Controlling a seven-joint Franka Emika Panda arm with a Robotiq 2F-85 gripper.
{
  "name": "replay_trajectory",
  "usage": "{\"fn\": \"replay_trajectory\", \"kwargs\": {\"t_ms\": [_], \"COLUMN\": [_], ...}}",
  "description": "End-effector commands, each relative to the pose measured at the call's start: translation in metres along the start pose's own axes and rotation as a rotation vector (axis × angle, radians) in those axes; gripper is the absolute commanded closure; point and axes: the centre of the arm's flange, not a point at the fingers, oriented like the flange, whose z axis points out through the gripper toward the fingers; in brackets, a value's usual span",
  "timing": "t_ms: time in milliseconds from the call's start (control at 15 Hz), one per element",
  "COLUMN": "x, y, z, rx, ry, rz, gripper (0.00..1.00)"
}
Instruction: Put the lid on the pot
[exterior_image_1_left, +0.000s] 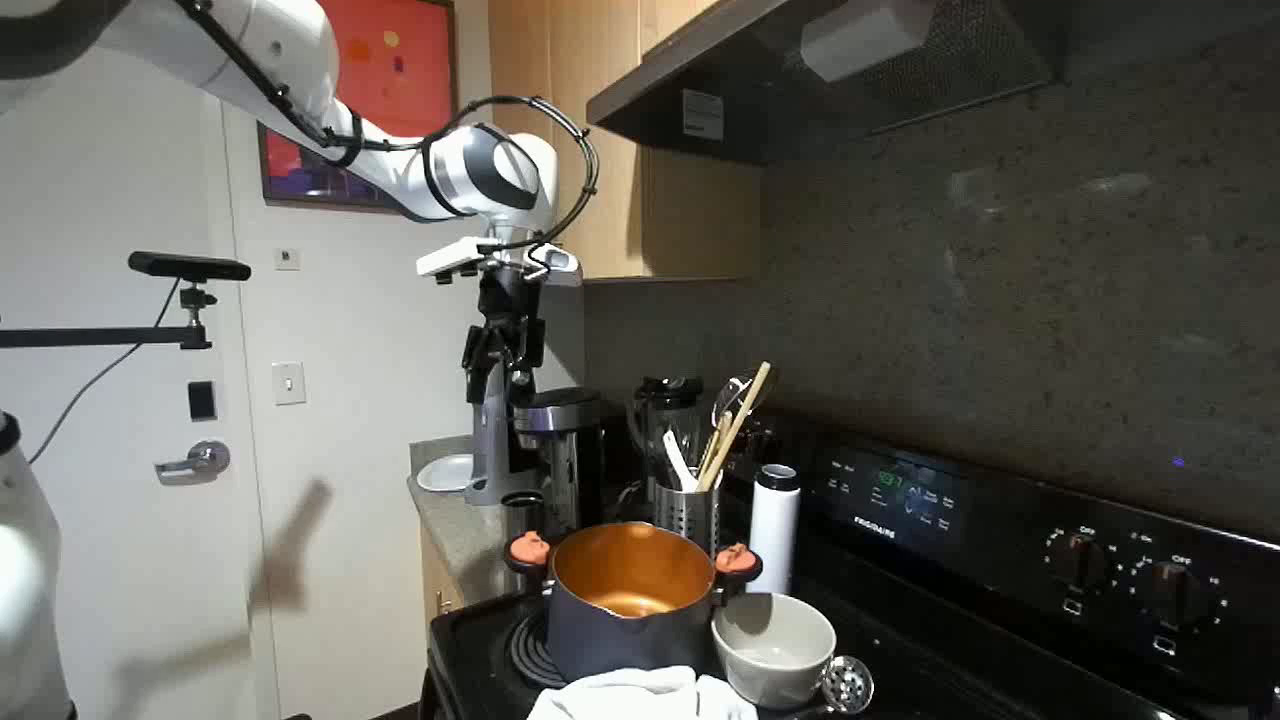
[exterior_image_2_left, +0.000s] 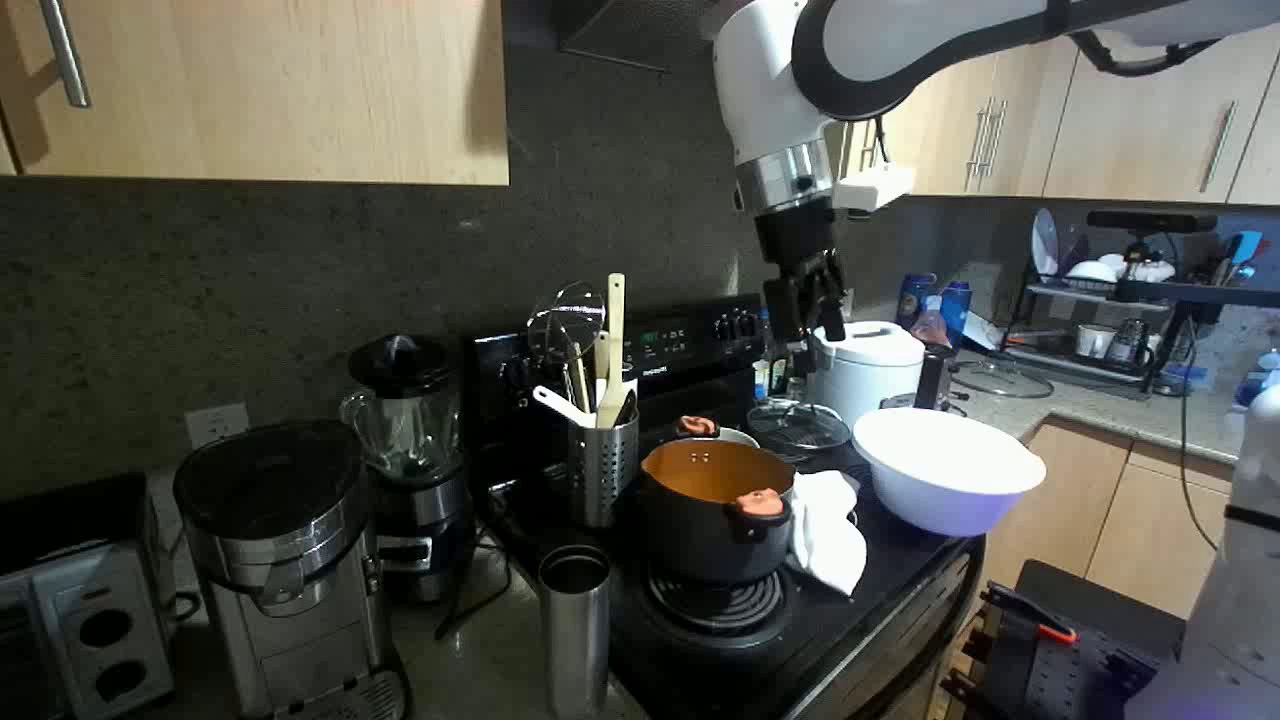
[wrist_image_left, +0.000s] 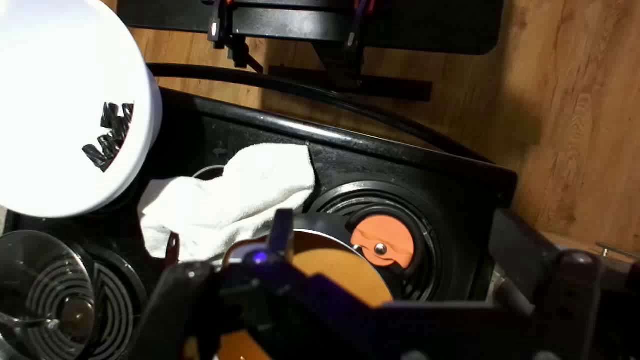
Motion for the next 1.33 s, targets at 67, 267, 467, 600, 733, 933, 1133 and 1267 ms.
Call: {"fn": "replay_trajectory", "kwargs": {"t_ms": [67,267,467,600,733,933,1133,1267], "x": [0.008,0.033,0.064,0.081,0.089,0.096,0.096,0.091], "y": [0.006,0.03,0.072,0.106,0.133,0.17,0.21,0.223], "z": [0.004,0.013,0.028,0.04,0.05,0.064,0.076,0.076], "rx": [0.019,0.051,0.11,0.137,0.152,0.189,0.227,0.272], "ry": [0.008,0.033,0.086,0.097,0.107,0.099,0.092,0.074], "rz": [0.005,0.086,0.224,0.336,0.446,0.609,0.768,0.865], "gripper": [0.0,0.0,0.0,0.0,0.0,0.0,0.0,0.0]}}
